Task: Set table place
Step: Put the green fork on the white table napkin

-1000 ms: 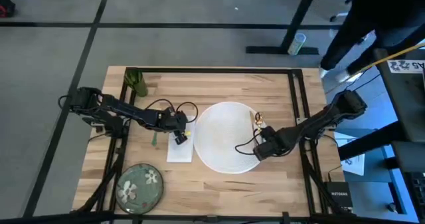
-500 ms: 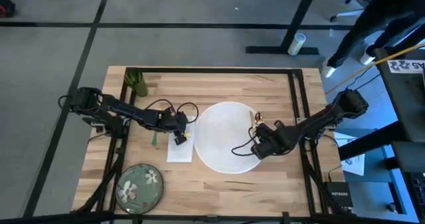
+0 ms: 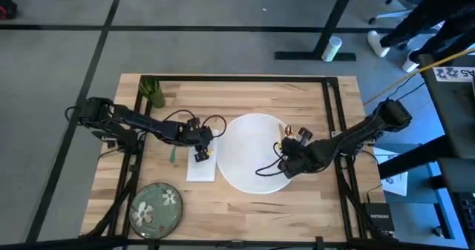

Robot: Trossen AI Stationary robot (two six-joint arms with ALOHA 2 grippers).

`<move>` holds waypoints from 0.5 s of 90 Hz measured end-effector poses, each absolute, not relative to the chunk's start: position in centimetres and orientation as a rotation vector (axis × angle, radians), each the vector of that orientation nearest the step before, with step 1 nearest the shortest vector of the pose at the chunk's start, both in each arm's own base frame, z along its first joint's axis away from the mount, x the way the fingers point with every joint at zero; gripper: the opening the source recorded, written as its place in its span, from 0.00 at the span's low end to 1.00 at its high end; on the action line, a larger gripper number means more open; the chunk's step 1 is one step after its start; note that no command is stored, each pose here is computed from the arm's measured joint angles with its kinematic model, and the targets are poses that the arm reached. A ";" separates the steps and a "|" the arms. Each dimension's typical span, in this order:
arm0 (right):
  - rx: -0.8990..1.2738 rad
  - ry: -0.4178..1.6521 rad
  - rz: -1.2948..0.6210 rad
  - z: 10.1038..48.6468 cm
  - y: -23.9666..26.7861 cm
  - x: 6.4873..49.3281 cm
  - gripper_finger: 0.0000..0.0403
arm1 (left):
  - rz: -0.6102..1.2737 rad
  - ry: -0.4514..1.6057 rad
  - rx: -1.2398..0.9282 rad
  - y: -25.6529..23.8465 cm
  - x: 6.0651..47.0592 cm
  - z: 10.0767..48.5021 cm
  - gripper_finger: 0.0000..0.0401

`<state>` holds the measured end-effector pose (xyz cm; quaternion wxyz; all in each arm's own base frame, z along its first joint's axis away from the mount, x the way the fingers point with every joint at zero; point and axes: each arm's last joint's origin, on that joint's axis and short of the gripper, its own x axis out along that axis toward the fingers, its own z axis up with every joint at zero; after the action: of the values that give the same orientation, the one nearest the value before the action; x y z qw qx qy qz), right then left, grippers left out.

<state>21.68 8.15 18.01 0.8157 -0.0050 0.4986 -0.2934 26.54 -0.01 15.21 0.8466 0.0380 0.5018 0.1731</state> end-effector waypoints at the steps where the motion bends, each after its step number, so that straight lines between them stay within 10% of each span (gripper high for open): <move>1: -0.015 1.063 -0.623 18.0 8.1 21.7 0.00 | 0.365 1.060 0.081 0.0 26.6 15.4 0.22; 45: -0.150 1.068 -0.573 18.1 8.1 21.8 0.00 | 1.102 1.267 -0.597 3.2 23.6 21.4 0.12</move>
<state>21.83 8.10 18.10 0.8192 -0.0703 0.5016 -0.2689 23.63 3.17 21.45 0.6285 -0.2604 0.5530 0.4810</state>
